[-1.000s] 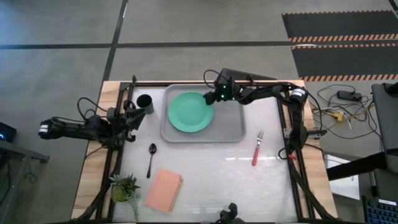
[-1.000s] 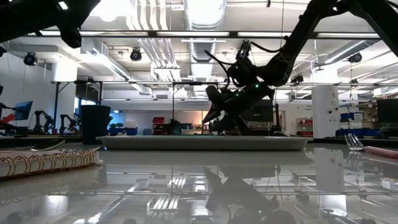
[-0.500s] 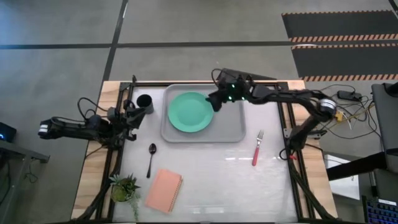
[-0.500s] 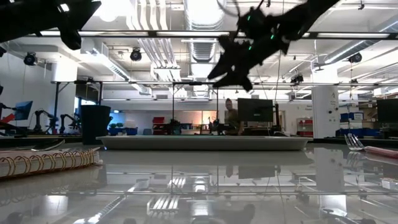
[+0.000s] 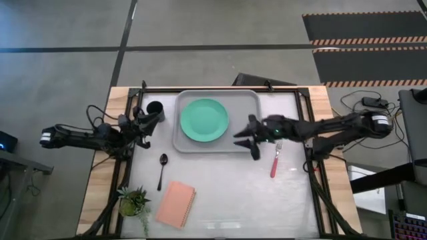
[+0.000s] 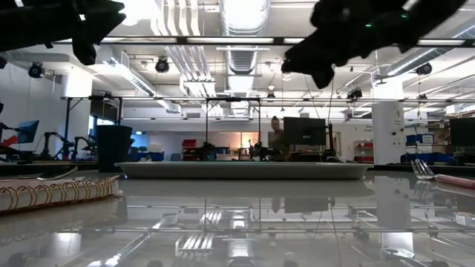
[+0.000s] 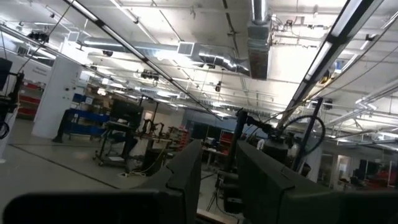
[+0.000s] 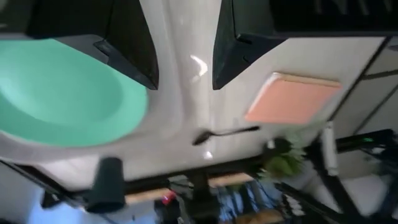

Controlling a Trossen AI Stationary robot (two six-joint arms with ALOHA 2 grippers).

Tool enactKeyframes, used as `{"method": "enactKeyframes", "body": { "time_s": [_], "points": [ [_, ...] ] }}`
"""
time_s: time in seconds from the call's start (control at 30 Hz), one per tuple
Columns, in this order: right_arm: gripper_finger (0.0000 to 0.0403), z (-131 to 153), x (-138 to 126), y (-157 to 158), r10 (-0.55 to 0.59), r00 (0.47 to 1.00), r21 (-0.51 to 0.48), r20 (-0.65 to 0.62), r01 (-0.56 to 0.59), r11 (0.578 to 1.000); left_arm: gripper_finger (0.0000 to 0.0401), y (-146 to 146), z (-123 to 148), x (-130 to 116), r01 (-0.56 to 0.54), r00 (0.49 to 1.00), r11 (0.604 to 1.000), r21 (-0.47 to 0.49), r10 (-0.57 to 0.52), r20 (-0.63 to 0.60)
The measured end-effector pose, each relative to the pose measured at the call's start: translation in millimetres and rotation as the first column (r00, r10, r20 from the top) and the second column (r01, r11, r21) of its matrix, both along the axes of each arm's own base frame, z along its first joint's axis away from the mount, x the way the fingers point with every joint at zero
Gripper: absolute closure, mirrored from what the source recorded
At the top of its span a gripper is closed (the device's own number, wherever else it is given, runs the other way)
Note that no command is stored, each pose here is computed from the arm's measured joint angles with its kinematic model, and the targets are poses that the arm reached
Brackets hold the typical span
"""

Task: Pick and place plate/cup/fork/spoon on tray
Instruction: Put the pink fork to the right of the green plate on the gray food tray

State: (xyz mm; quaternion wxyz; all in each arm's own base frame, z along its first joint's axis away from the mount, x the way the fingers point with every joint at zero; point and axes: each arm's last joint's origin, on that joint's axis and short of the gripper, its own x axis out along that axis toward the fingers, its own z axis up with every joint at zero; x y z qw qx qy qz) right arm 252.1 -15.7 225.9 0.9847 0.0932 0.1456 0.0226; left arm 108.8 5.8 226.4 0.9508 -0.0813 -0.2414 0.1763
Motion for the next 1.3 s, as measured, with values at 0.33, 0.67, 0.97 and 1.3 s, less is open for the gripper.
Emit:
{"method": "enactKeyframes", "body": {
  "time_s": [0.33, 0.67, 0.97, 1.3],
  "points": [
    [0.0283, -21.6, -47.7, 8.3, 0.013, 0.998, 0.018, 0.069, -0.014, 1.000, 0.0318, -0.1, -1.7, 1.5, 0.034, 0.999, 0.997, -0.064, -0.033, 0.017],
    [0.0285, -40.3, -71.6, 8.3, -0.042, 0.991, 0.044, 0.125, 0.037, 0.998, 0.0318, -0.7, -9.0, 12.1, 0.084, 0.996, 0.980, -0.179, -0.087, -0.010],
    [0.0294, -54.2, -76.6, 7.6, -0.137, 0.990, 0.231, 0.019, 0.129, 0.964, 0.0318, -1.1, -13.5, 18.7, 0.101, 0.993, 0.966, -0.237, -0.111, -0.031],
    [0.0299, -39.6, -68.9, 43.5, -0.071, 0.892, 0.379, -0.446, 0.260, 0.888, 0.0318, 0.7, -7.9, 15.3, 0.017, 1.000, 0.983, -0.181, -0.021, -0.023]
  ]
}}
